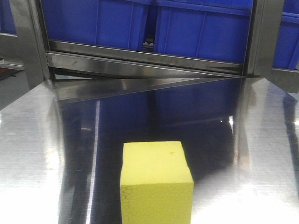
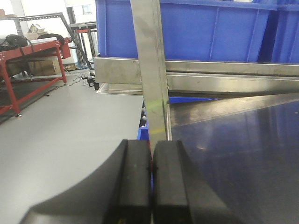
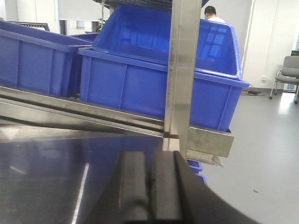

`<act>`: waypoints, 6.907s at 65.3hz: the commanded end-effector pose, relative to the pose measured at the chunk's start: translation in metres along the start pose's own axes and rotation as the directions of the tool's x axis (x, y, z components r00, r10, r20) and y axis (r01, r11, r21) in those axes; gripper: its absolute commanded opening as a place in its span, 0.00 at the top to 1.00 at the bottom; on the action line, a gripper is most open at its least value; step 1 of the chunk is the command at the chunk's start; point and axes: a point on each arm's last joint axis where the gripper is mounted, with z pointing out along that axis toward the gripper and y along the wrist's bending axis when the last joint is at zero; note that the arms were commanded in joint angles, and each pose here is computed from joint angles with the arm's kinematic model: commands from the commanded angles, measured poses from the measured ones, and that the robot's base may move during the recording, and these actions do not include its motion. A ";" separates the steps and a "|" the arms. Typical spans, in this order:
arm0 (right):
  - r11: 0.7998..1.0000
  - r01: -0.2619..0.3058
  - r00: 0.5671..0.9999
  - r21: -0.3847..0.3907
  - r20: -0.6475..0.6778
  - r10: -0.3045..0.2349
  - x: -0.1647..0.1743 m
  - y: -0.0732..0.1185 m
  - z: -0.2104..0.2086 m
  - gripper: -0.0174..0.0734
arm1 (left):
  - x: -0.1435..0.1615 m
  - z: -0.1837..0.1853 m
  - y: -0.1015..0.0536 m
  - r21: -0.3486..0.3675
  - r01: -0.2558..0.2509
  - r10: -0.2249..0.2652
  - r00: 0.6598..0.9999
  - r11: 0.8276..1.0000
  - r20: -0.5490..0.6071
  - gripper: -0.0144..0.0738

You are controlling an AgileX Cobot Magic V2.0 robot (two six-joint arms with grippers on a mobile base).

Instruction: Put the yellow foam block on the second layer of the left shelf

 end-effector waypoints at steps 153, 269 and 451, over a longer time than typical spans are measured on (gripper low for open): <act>0.971 -0.235 0.100 -0.033 -0.995 -0.009 -0.071 0.234 0.148 0.12 | 0.000 -0.001 -0.001 0.011 0.011 -0.012 0.997 1.000 0.078 0.68; 0.983 -0.174 0.062 -0.059 -0.997 -0.049 -0.014 0.265 0.143 0.12 | 0.000 -0.001 -0.001 0.011 0.011 -0.012 0.997 1.000 0.078 0.68; 1.000 0.008 0.951 -0.005 -0.310 -0.009 -0.084 -0.001 0.057 0.30 | 0.000 -0.001 -0.001 0.011 0.011 -0.012 0.997 1.000 0.078 0.68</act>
